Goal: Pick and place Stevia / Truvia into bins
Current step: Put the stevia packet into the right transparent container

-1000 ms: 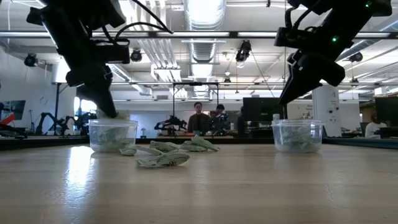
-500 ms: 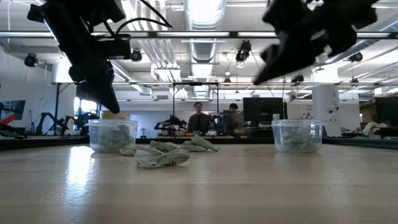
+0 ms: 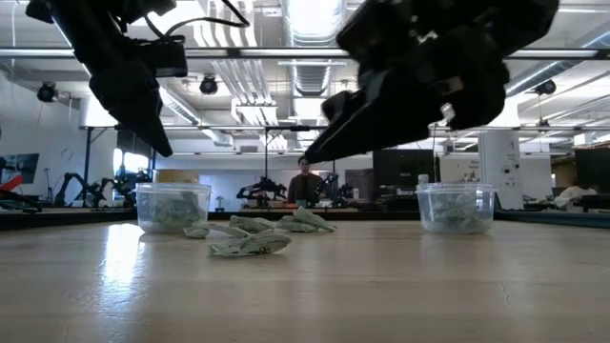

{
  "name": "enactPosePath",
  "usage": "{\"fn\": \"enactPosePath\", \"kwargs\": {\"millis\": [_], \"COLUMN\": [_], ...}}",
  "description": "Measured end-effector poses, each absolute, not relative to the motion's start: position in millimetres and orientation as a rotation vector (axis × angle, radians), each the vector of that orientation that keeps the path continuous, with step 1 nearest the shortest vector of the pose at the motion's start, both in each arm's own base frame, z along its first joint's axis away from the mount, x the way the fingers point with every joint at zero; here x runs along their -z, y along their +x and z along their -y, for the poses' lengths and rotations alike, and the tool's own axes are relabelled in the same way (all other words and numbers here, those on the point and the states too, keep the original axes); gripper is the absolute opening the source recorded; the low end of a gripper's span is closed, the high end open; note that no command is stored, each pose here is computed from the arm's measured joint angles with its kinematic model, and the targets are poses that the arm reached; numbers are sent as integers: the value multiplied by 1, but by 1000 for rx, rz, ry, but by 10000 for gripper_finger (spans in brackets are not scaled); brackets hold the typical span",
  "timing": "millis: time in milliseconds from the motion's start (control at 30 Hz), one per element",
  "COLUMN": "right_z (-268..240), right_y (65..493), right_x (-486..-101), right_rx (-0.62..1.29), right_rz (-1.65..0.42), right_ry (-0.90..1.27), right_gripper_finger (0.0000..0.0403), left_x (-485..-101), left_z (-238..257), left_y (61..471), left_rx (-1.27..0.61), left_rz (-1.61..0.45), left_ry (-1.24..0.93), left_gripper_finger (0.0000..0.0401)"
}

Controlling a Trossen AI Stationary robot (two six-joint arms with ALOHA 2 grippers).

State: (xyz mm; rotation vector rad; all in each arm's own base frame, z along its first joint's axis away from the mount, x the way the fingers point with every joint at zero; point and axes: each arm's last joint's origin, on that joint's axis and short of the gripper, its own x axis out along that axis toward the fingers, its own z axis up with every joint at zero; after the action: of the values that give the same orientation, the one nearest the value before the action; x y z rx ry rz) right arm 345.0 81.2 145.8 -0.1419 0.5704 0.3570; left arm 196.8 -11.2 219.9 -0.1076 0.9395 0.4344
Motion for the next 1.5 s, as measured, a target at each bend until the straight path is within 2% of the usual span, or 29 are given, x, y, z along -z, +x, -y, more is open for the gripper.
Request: {"fn": "enactPosePath", "kwargs": {"millis": [133, 400, 733, 900, 1300, 1500], "right_z": [-88, -95, -98, -97, -97, -97], "right_y": [366, 398, 420, 421, 419, 416], "right_x": [-138, -121, -105, -103, -103, -111], "right_rx": [-436, -445, -439, -438, -452, -455], "right_rz": [-607, -732, -823, -839, -840, -846], "right_ry": [-135, -134, -135, -135, -158, -169], "right_gripper_finger": [164, 212, 209, 184, 54, 20], "left_x": [-220, -210, -210, -210, -210, -211], "left_z": [12, 11, 11, 11, 11, 11], "left_y": [191, 181, 180, 180, 180, 181], "left_rx": [-439, -442, -447, -447, -446, -443], "left_rz": [-940, -953, -938, -937, -935, -923], "left_ry": [-121, -122, -137, -137, -137, -140], "left_gripper_finger": [164, 164, 164, 164, 164, 164]}}
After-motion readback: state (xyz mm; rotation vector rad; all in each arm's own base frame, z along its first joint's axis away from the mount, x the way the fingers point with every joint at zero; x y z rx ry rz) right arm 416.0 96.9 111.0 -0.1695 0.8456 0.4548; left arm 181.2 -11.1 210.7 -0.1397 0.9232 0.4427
